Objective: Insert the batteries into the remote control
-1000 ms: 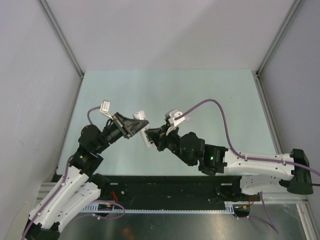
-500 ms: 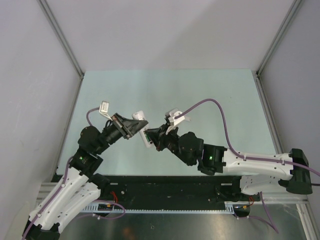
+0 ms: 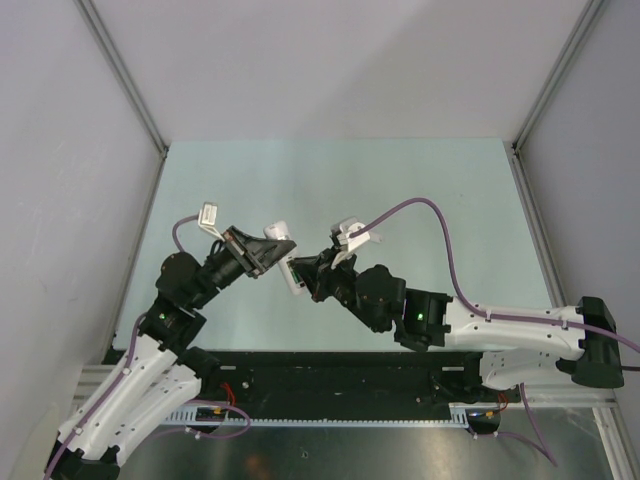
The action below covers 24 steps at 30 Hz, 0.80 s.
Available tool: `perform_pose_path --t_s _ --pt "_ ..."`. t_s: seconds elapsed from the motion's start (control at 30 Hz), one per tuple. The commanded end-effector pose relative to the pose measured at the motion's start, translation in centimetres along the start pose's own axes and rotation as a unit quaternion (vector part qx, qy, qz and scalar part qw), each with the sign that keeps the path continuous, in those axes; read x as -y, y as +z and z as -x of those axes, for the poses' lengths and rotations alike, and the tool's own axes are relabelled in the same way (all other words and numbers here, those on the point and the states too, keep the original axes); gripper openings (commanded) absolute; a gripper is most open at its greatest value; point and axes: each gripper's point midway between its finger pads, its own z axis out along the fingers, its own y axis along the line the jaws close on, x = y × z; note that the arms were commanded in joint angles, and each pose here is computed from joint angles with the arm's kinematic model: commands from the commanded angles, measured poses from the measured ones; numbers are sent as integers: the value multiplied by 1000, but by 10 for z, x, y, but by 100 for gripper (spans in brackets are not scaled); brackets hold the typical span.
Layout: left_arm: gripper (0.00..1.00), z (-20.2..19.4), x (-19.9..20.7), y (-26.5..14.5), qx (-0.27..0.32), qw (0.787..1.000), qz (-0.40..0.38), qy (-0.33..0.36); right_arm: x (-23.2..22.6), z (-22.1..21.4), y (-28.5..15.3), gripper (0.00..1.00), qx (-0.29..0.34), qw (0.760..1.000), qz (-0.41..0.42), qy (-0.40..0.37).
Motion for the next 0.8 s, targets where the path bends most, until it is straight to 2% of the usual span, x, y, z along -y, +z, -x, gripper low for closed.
perform_pose_path --t_s 0.0,0.27,0.77 --pt "0 44 124 -37 85 972 -217 24 64 -90 -12 0 -135 980 -102 -103" --pt "0 39 109 -33 83 976 -202 17 65 -71 -7 3 -111 983 -115 -91" --pt "0 40 86 -17 86 982 -167 -28 82 -61 -2 12 -126 974 -158 -98"
